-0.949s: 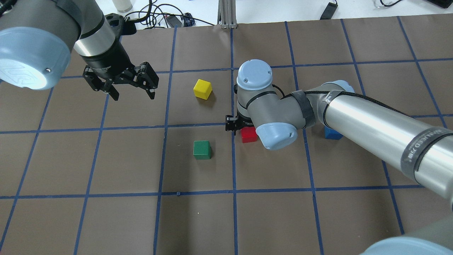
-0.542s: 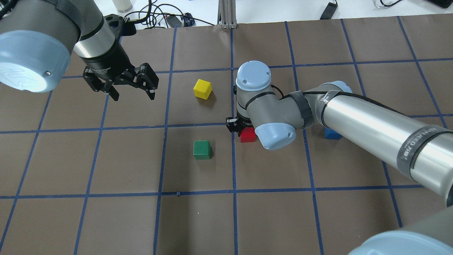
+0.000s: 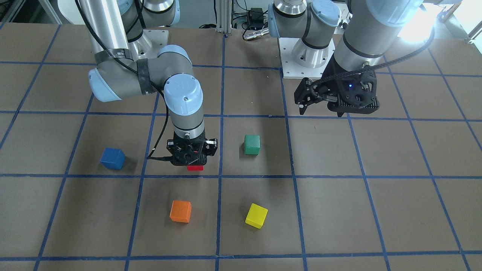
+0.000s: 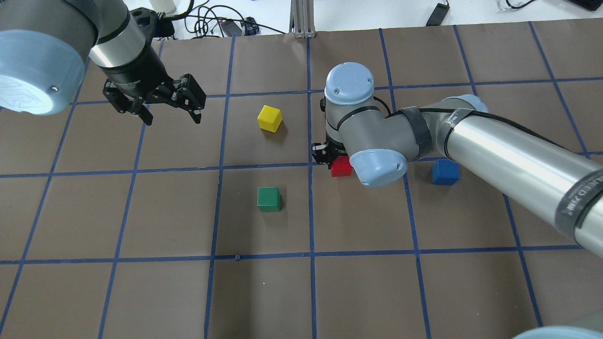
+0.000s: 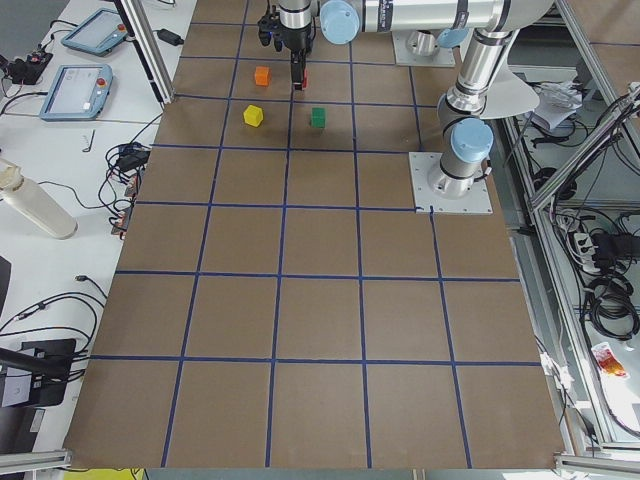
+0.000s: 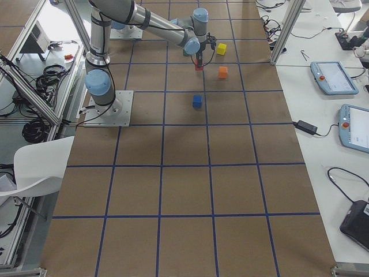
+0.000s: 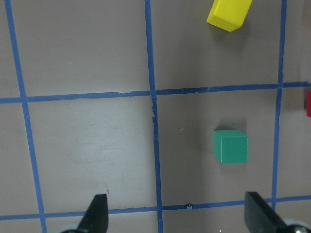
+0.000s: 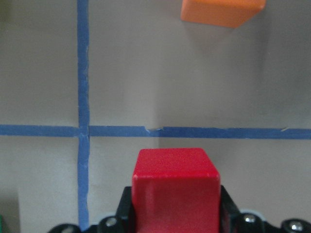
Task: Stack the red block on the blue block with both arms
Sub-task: 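Grasp the red cube with the right gripper and carry it over the blue cube, then lower the red cube onto the blue cube with the right gripper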
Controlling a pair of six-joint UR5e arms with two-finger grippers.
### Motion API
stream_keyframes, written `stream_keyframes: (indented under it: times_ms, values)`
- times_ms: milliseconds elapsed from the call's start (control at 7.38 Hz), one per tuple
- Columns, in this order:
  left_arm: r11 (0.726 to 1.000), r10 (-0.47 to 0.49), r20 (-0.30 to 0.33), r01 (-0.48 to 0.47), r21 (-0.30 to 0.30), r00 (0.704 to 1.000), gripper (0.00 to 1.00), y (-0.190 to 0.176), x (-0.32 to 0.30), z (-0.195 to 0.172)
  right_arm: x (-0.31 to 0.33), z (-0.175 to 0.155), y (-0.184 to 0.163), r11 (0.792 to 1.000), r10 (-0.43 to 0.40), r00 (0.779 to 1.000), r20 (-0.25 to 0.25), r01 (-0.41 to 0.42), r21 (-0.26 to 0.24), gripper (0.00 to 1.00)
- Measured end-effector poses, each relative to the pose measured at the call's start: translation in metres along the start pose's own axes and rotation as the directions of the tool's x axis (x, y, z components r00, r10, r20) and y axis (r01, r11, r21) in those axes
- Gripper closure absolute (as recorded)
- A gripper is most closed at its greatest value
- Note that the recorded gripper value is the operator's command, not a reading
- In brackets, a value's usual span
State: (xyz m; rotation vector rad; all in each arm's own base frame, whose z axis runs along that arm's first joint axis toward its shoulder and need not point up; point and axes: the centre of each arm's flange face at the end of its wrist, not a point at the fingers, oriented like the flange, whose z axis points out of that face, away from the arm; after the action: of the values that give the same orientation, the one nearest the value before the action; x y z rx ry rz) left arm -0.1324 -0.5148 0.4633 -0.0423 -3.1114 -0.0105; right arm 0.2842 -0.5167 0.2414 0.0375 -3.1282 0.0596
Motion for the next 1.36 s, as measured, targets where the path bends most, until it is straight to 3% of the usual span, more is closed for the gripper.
stream_keyframes:
  times_ms: [407,678,1356]
  values:
    - [1.0,0.001,0.004,-0.001,0.018,1.0,0.0,-0.001,0.0,-0.008,0.074,-0.051,0.0,0.998,-0.043,0.999,-0.009,0.043,-0.042,0.95]
    - [1.0,0.001,0.005,-0.001,0.017,1.0,0.0,0.0,0.0,-0.008,0.128,-0.061,0.005,0.994,-0.072,0.997,-0.01,0.071,-0.081,0.95]
    - [1.0,0.008,0.005,-0.008,0.013,1.0,0.0,0.0,0.001,-0.006,0.245,-0.052,0.001,0.991,0.098,0.995,-0.017,-0.1,-0.09,0.96]
